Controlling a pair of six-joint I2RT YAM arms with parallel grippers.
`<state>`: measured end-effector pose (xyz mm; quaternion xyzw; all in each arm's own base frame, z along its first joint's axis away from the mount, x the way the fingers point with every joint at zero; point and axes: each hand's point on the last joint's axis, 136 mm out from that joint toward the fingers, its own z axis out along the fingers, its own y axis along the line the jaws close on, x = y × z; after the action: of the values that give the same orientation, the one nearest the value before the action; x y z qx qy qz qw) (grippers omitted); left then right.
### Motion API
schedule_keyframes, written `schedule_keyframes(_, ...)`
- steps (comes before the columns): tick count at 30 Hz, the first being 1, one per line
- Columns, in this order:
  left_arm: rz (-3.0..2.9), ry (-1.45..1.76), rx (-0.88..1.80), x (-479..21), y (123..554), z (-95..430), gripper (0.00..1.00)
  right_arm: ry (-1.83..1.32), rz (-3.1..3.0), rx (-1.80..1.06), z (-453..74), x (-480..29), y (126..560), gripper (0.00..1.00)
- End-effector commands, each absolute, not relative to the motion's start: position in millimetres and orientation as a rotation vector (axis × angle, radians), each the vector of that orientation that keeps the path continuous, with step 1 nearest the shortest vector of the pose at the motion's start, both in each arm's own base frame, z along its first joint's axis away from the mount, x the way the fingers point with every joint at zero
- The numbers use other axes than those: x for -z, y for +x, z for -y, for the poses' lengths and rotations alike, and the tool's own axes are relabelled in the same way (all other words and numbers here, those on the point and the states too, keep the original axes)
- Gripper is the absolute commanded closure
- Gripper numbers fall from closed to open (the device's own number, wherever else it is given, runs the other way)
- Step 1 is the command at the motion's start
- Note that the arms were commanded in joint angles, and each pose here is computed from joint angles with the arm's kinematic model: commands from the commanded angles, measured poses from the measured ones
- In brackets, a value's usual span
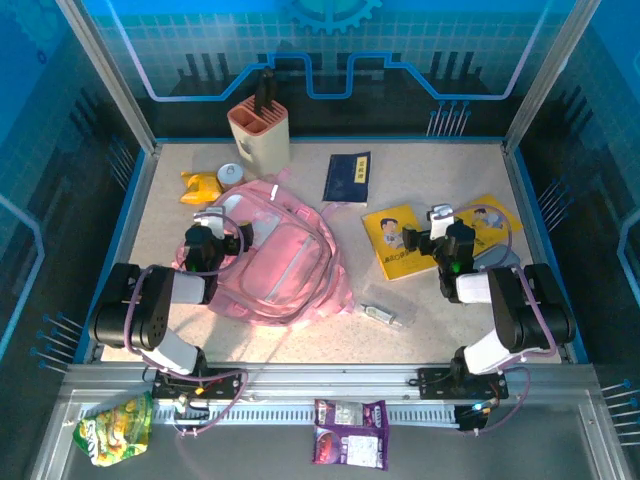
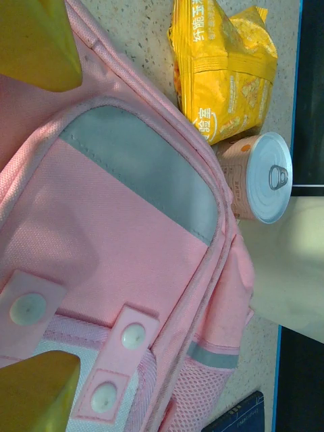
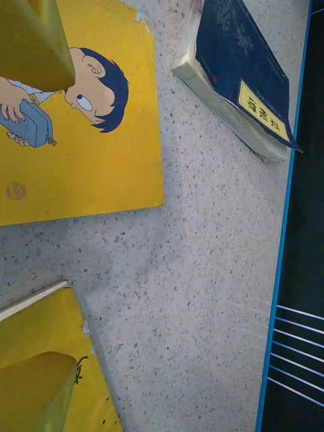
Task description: Pack the student bag
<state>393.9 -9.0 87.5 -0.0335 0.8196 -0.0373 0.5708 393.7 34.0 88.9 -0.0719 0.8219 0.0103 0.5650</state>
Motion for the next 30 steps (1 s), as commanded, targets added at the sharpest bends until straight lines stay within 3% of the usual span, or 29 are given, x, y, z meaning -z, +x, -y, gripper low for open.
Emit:
schedule_keyframes(1,-1.902,-0.046,0.085,-95.7,398.9,8.7,0.01,-0.185,-1.897,-0.022,-35.8,-98.1,398.5,0.00)
schedule_keyframes(30,-1.904,-0.046,0.085,-94.8,398.7,8.8,0.01,-0.182,-1.903,-0.045,-35.1,-97.5,398.9,0.00)
